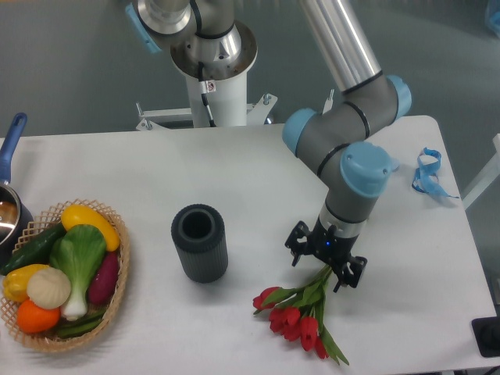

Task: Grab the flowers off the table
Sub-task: 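Lower the gripper around the tulip stems near the twine tie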

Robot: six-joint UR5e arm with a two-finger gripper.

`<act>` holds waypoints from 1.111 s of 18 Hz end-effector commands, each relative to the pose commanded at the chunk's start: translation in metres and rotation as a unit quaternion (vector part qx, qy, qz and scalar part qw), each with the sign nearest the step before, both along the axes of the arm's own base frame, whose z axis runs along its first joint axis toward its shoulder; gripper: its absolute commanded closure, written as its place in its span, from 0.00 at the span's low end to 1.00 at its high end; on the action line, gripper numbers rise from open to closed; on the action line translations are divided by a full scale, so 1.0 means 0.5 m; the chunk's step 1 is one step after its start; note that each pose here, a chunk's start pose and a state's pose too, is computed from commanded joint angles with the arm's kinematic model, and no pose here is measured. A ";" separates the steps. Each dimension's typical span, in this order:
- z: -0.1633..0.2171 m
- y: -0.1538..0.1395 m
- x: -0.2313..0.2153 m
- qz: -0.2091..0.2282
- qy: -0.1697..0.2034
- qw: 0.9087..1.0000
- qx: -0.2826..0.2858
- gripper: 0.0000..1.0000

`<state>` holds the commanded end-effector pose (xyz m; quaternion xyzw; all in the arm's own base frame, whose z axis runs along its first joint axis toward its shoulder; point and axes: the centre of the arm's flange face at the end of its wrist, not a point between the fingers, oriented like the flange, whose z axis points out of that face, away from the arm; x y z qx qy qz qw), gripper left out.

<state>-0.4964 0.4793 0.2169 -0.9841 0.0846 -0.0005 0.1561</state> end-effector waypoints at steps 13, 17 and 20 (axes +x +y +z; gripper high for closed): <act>-0.037 0.002 -0.014 0.001 0.005 1.000 -0.026 0.00; -0.048 0.015 -0.004 -0.004 0.004 1.000 -0.029 0.00; -0.061 0.019 -0.007 -0.005 0.009 1.000 -0.027 0.00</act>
